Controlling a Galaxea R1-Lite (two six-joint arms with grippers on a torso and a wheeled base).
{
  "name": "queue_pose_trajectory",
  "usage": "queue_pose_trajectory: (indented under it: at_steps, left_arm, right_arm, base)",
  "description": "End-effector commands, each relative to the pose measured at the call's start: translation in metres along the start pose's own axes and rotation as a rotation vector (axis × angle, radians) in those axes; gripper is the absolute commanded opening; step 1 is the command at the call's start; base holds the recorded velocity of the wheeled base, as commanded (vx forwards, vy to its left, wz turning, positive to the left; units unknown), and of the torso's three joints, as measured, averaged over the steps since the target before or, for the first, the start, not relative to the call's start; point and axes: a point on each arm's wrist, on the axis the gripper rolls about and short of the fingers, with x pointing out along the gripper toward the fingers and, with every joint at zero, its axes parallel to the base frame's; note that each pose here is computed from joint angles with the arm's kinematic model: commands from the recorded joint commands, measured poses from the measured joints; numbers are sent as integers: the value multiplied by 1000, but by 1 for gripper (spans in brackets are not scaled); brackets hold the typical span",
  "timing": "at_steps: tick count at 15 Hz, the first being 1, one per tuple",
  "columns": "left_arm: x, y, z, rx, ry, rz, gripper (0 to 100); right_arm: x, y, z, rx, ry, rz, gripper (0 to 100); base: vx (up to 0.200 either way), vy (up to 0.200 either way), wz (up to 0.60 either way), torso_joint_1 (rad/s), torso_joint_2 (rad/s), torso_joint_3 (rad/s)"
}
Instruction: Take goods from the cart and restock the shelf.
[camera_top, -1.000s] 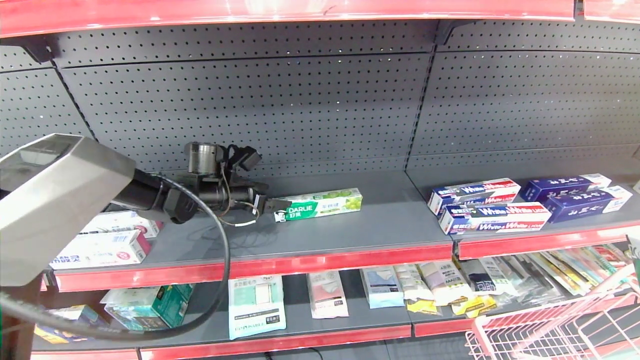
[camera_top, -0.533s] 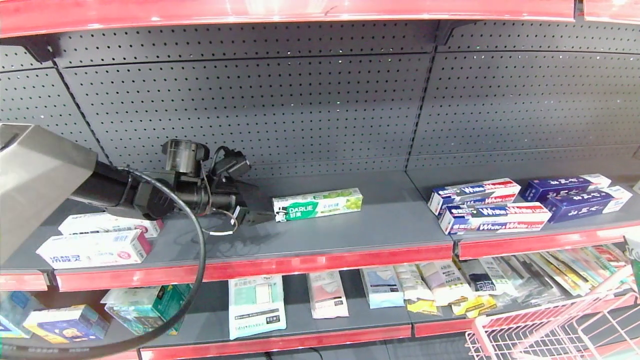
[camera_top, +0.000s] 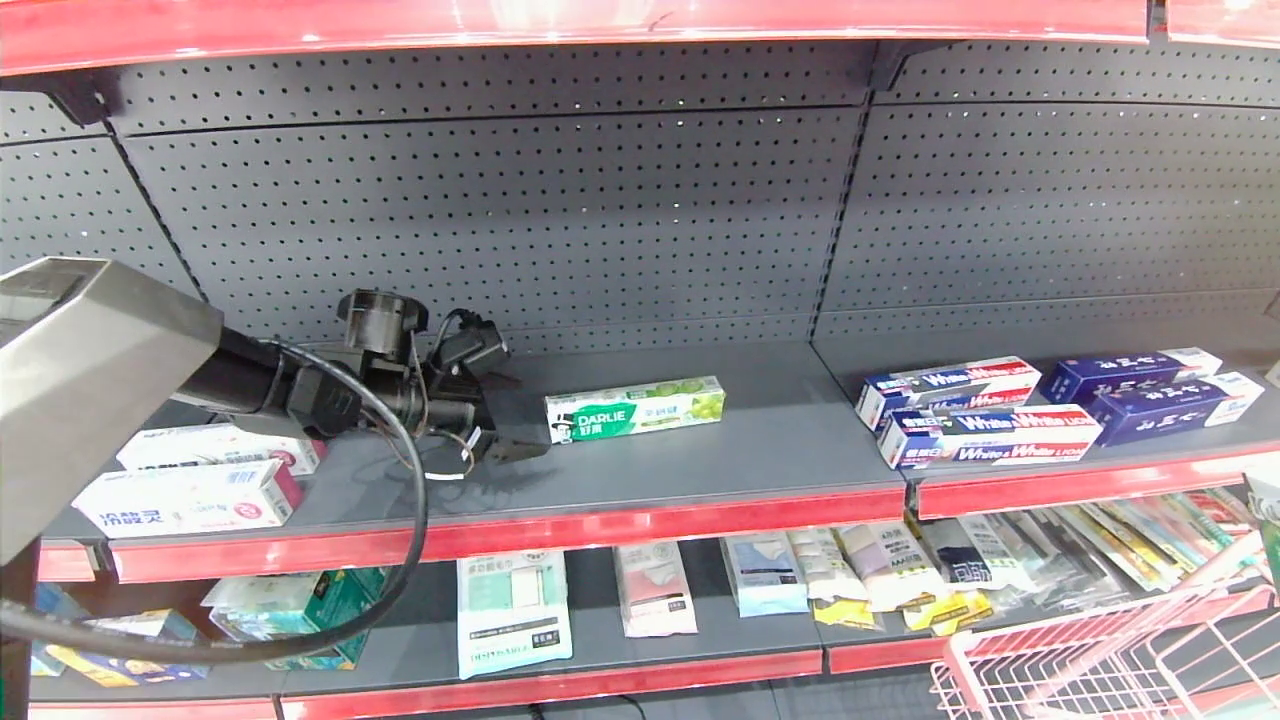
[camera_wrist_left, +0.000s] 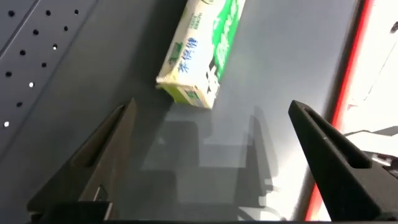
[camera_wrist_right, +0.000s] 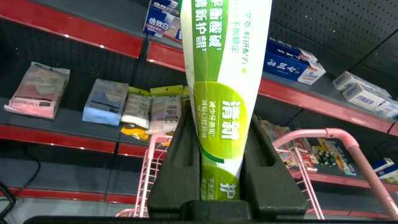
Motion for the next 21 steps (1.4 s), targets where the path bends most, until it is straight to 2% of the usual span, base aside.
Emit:
queue_pose_trajectory:
  at_steps: [1,2,6,9,11,16,21]
  left_arm:
    - [17,2,-5,4,2,-18,100]
    - [27,2,-1,17,-7,-28,100]
    - [33,4,11,11,30,-34,100]
    - [41,13,13,23,17,-21,100]
    - [46,11,13,13,32,-39,100]
    - [58,16,12,20,26,-42,100]
    - [64,14,9,11,38,-59,100]
  right_arm:
    - [0,0,0,0,2,0,0]
    - [0,0,0,-2,2,0,0]
    - [0,0,0,-2,2,-1,0]
    - [0,0,0,-2,2,-1,0]
    - [0,0,0,-2,2,-1,0]
    - [0,0,0,-2,2,-1,0]
    - [0,0,0,-2,4,-5,0]
  base:
    - [0,0,0,0,0,0]
    - [0,0,0,0,0,0]
    - [0,0,0,0,0,0]
    - [0,0,0,0,0,0]
    - [0,0,0,0,0,0]
    - [0,0,0,0,0,0]
    - [0,0,0,0,0,0]
